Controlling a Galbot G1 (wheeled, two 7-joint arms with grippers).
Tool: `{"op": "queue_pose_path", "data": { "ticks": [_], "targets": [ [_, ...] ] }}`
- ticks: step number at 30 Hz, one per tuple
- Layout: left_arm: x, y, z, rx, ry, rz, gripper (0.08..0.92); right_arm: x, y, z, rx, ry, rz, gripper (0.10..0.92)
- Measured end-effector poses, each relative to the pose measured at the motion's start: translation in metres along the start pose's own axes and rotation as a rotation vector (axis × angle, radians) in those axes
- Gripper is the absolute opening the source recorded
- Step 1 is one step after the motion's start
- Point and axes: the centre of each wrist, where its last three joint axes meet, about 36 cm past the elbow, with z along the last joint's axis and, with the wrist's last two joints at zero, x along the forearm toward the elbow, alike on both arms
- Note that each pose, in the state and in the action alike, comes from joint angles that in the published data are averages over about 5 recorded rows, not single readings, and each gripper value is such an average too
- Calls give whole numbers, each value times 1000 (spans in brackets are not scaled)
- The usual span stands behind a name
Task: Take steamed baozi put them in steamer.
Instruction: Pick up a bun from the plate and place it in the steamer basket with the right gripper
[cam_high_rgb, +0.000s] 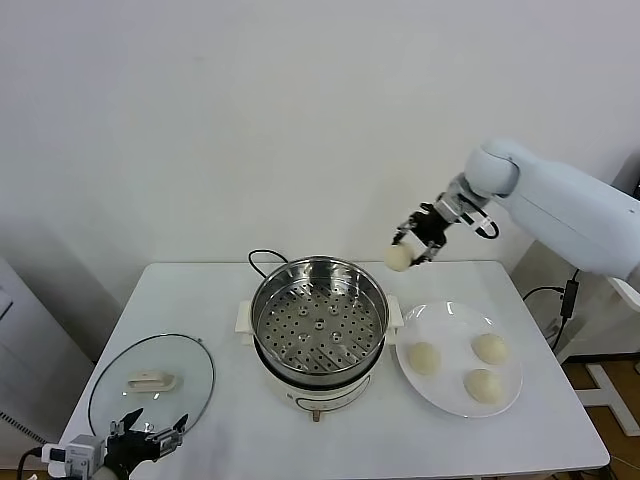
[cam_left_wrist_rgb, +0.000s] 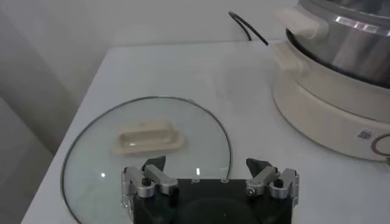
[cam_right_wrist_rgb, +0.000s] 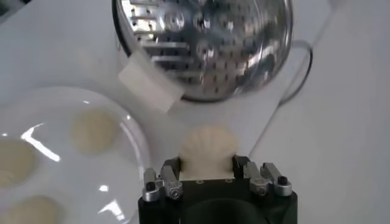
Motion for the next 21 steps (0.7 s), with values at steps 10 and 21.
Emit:
{"op": "queue_pose_path", "data": {
  "ticks": [10,21],
  "targets": [
    [1,1,1,0,2,-4,823,-24,-75,-47,333,-35,-60,535],
    [2,0,1,-6,3,-5,823,-73,-106,-83,525,-10,-149,535]
  ]
}}
